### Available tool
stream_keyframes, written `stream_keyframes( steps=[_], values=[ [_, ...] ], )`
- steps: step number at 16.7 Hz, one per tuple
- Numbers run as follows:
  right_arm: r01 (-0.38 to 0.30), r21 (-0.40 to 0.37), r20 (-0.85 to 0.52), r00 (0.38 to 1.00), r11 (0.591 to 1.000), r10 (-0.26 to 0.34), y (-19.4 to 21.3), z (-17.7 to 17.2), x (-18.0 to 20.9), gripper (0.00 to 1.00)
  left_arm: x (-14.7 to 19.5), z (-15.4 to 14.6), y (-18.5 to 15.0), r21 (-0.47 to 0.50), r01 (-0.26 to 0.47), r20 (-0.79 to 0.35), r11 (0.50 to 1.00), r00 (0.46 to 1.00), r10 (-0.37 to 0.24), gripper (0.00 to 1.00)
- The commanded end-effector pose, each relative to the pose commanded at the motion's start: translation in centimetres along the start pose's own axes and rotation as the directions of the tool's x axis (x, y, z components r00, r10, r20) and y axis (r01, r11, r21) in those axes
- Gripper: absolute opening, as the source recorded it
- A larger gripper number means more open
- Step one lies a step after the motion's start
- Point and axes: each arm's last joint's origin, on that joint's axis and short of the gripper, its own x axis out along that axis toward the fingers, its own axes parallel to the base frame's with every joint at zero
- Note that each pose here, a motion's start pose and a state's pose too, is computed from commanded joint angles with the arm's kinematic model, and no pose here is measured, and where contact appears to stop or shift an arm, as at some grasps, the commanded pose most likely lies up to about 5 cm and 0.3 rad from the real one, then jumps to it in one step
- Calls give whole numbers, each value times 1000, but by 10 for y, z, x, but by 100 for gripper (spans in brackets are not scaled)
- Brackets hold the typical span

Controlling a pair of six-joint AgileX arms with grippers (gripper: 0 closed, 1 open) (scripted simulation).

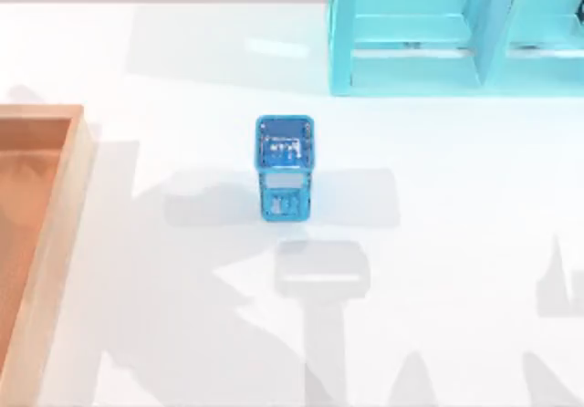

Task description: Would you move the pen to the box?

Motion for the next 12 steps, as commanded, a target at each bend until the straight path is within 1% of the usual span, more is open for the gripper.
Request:
stream_keyframes(
  steps=[3, 5, 7, 9, 12],
  values=[
    [0, 0, 0, 1000, 1000, 0, 0, 0, 0, 100, -21, -21, 1, 71, 120, -63, 990, 991, -115, 0],
    [0, 0, 0, 1000, 1000, 0, 0, 0, 0, 100, -34, -31, -1, 114, 198, -66, 974, 979, -192, 0],
    [0, 0, 0, 1000, 1000, 0, 0, 0, 0, 100, -47, -37, -4, 156, 258, -43, 953, 966, -254, 0],
    [0, 0, 0, 1000, 1000, 0, 0, 0, 0, 100, -58, -41, -7, 194, 295, -6, 936, 954, -299, 0],
    [0, 0, 0, 1000, 1000, 0, 0, 0, 0, 100, -70, -43, -9, 231, 313, 50, 921, 942, -333, 0]
  ],
)
